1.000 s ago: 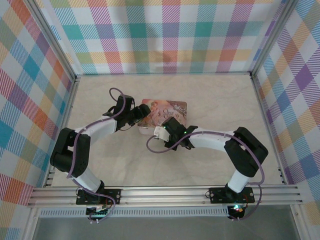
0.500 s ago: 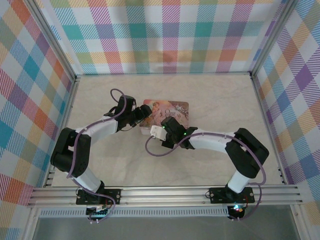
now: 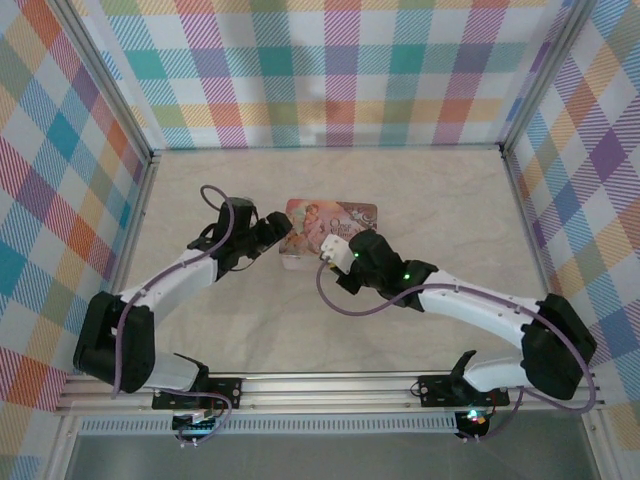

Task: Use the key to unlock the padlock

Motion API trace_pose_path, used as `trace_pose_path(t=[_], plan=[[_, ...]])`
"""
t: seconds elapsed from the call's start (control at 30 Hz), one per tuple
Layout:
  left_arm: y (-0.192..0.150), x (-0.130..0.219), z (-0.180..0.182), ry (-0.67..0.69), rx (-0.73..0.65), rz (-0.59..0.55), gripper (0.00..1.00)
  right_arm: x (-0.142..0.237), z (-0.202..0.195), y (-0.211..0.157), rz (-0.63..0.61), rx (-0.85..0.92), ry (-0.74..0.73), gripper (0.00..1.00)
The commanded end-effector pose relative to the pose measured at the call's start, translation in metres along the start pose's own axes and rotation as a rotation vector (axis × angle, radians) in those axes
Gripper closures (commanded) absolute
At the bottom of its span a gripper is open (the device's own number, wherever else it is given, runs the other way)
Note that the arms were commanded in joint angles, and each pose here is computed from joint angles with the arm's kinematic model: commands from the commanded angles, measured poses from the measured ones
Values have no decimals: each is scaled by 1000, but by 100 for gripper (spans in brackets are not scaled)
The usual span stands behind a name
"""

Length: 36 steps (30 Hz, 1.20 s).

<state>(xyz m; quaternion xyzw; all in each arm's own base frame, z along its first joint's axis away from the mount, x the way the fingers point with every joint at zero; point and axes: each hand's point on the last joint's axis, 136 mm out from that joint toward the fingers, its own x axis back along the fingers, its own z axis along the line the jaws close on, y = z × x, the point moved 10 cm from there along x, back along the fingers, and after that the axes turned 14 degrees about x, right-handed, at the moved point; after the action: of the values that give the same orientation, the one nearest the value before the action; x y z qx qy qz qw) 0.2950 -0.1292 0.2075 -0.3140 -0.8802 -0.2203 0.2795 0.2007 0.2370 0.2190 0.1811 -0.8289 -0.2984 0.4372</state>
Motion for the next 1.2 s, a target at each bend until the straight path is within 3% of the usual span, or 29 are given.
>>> trace_pose_path(t=[0.0,0.37,0.7,1.17], plan=[[-3,16,10,30,-7,-17,22,11,-1,-3,16,-86,-20,100],[-13,51,28,92,-39,-53,20,50,-37,-29,94,-427,-131,100],[-18,45,45,164,-49,-34,20,67,-77,-88,269,-822,-265,100],[-21,43,49,158,-37,-30,19,34,-118,-180,351,-1293,-248,100]])
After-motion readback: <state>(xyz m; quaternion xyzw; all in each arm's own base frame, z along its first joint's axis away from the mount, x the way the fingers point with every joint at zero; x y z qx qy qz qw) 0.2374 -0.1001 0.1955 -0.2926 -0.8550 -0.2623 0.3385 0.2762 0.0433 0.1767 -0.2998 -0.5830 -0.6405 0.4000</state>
